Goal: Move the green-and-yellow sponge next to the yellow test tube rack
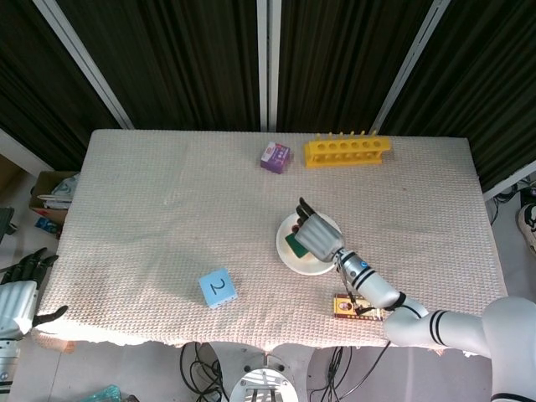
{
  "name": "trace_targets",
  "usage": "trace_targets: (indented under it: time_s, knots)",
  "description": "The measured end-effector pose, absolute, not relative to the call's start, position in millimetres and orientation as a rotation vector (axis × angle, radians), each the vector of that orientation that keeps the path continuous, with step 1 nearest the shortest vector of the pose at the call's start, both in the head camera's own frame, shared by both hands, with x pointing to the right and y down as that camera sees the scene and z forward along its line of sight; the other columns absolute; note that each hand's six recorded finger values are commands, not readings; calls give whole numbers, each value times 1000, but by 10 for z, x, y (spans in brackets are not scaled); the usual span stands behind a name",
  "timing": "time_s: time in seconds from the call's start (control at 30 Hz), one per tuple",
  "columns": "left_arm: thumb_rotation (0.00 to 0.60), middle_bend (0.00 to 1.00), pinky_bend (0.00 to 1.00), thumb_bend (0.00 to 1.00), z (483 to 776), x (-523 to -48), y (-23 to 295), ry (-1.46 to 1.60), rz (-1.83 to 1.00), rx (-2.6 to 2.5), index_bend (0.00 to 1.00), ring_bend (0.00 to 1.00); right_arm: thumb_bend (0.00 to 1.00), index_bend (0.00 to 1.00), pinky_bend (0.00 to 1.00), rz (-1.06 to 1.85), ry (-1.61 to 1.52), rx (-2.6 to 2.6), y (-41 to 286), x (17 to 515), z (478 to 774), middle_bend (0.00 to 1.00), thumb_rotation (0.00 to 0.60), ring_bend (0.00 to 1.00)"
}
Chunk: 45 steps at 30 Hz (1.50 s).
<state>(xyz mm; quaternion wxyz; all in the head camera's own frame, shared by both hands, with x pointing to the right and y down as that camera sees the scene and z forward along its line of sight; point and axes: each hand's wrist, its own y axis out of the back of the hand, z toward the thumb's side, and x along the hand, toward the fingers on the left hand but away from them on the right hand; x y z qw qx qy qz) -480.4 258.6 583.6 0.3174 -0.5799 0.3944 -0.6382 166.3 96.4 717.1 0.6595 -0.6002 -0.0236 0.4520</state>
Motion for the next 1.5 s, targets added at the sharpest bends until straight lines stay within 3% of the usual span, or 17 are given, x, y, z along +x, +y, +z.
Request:
trace_targets:
  time_s: [0.2,0.5,0.57,0.67,0.73,0.8,0.9,0.97,1.27,1.5]
  knots:
    - [600,69,159,0,5832,-4781,2553,1038,-1656,-1523,167,83,372,541,109,1139,-252,-1372,576,2018,6954,429,600,162]
    - [600,69,160,0,5819,-4785,2589,1042,-1664,-1516,167,83,368,477,87,1373,-347,-1385,225,2450,7242,390,600,148]
    - [600,69,159,0,5812,-4789,2592,1042,-1668,-1513,167,83,363,429,78,1402,-357,-1383,166,2467,7324,372,600,144]
    - [600,69,159,0,5800,-4785,2582,1041,-1669,-1509,167,83,326,274,56,1460,-378,-1380,85,2481,7468,312,600,106]
    - [600,69,159,0,5796,-4774,2570,1038,-1666,-1509,167,83,243,113,31,1500,-387,-1388,69,2447,7577,227,600,47]
    - [600,69,159,0,5798,-4763,2557,1035,-1663,-1511,167,83,163,17,7,1526,-381,-1399,85,2392,7658,135,600,7]
    - [600,69,159,0,5802,-4757,2550,1031,-1662,-1513,167,83,81,0,0,1546,-358,-1405,115,2347,7707,24,600,0]
    - [600,70,159,0,5806,-4757,2550,1030,-1663,-1515,167,83,70,0,0,1544,-353,-1411,139,2326,7703,1,600,0]
    - [600,69,160,0,5785,-4777,2491,1035,-1645,-1500,167,83,62,0,0,1454,-436,-1399,294,2374,7287,4,600,0]
    - [600,69,159,0,5764,-4778,2429,1061,-1622,-1465,167,83,95,0,0,1368,-680,-1337,690,2968,6427,63,600,0]
